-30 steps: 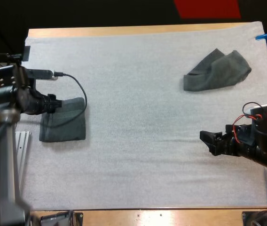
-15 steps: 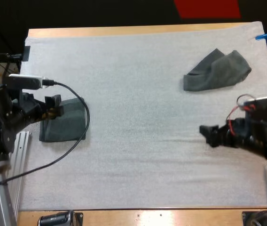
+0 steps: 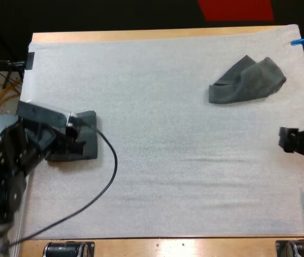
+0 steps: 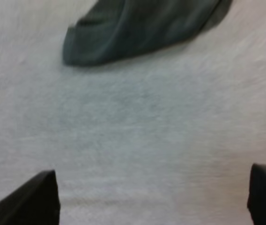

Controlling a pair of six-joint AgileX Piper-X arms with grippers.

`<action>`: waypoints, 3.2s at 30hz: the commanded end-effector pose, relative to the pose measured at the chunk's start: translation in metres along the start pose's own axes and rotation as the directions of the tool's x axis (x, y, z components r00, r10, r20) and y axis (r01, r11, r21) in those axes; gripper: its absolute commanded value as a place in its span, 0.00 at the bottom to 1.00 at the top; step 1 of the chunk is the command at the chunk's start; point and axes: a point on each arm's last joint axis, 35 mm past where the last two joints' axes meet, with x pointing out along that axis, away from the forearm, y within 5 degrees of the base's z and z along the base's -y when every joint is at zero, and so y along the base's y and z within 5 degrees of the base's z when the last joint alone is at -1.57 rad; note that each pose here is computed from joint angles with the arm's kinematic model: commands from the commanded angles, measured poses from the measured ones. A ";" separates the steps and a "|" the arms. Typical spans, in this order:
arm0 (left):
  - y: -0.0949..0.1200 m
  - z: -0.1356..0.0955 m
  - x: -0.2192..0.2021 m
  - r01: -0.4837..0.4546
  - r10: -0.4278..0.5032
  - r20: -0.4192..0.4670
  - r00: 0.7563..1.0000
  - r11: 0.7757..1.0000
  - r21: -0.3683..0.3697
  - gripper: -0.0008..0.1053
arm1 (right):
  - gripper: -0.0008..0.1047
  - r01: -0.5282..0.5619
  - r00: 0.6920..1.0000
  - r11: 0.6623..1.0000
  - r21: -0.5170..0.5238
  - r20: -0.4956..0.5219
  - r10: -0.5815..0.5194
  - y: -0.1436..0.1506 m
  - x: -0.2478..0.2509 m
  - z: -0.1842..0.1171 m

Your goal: Pick towel from pile fold and stack

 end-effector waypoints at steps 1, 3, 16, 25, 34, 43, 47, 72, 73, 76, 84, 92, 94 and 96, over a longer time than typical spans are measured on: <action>-0.002 -0.002 -0.007 -0.009 0.009 0.019 1.000 1.000 0.012 0.64 | 0.75 0.028 0.999 0.999 -0.029 0.024 -0.028 0.000 -0.011 0.000; -0.004 -0.009 -0.020 -0.012 0.011 0.054 0.998 1.000 0.018 0.64 | 0.75 0.109 0.994 0.991 -0.084 0.035 -0.106 0.001 -0.027 -0.008; -0.013 -0.096 -0.073 -0.067 0.045 0.230 0.972 0.994 0.087 0.64 | 0.75 0.267 0.895 0.961 -0.069 0.386 -0.222 0.026 -0.130 -0.076; -0.016 -0.155 -0.093 -0.101 0.068 0.312 0.948 0.991 0.090 0.64 | 0.75 0.297 0.838 0.954 -0.046 0.491 -0.238 0.037 -0.136 -0.129; -0.016 -0.192 -0.093 -0.083 0.078 0.090 0.993 0.995 0.056 0.64 | 0.75 0.275 0.847 0.960 -0.060 0.487 -0.212 0.038 -0.133 -0.129; -0.013 -0.187 -0.085 -0.126 0.119 0.137 0.983 0.991 0.046 0.64 | 0.75 0.275 0.842 0.960 -0.063 0.497 -0.209 0.038 -0.130 -0.128; -0.009 -0.178 -0.065 -0.133 0.120 0.226 0.967 0.990 0.044 0.64 | 0.75 0.232 0.871 0.969 -0.086 0.462 -0.167 0.037 -0.110 -0.130; -0.001 -0.191 -0.025 -0.114 0.121 0.163 0.979 0.992 -0.056 0.64 | 0.75 0.120 0.928 0.986 -0.118 0.367 -0.069 0.036 -0.057 -0.140; -0.001 -0.191 -0.025 -0.114 0.121 0.163 0.979 0.992 -0.056 0.64 | 0.75 0.120 0.928 0.986 -0.118 0.367 -0.069 0.036 -0.057 -0.140; -0.001 -0.191 -0.025 -0.114 0.121 0.163 0.979 0.992 -0.056 0.64 | 0.75 0.120 0.928 0.986 -0.118 0.367 -0.069 0.036 -0.057 -0.140; -0.001 -0.191 -0.025 -0.114 0.121 0.163 0.979 0.992 -0.056 0.64 | 0.75 0.120 0.928 0.986 -0.118 0.367 -0.069 0.036 -0.057 -0.140; -0.001 -0.191 -0.025 -0.114 0.121 0.163 0.979 0.992 -0.056 0.64 | 0.75 0.120 0.928 0.986 -0.118 0.367 -0.069 0.036 -0.057 -0.140; -0.001 -0.191 -0.025 -0.114 0.121 0.163 0.979 0.992 -0.056 0.64 | 0.75 0.120 0.928 0.986 -0.118 0.367 -0.069 0.036 -0.057 -0.140; -0.001 -0.191 -0.025 -0.114 0.121 0.163 0.979 0.992 -0.056 0.64 | 0.75 0.120 0.928 0.986 -0.118 0.367 -0.069 0.036 -0.057 -0.140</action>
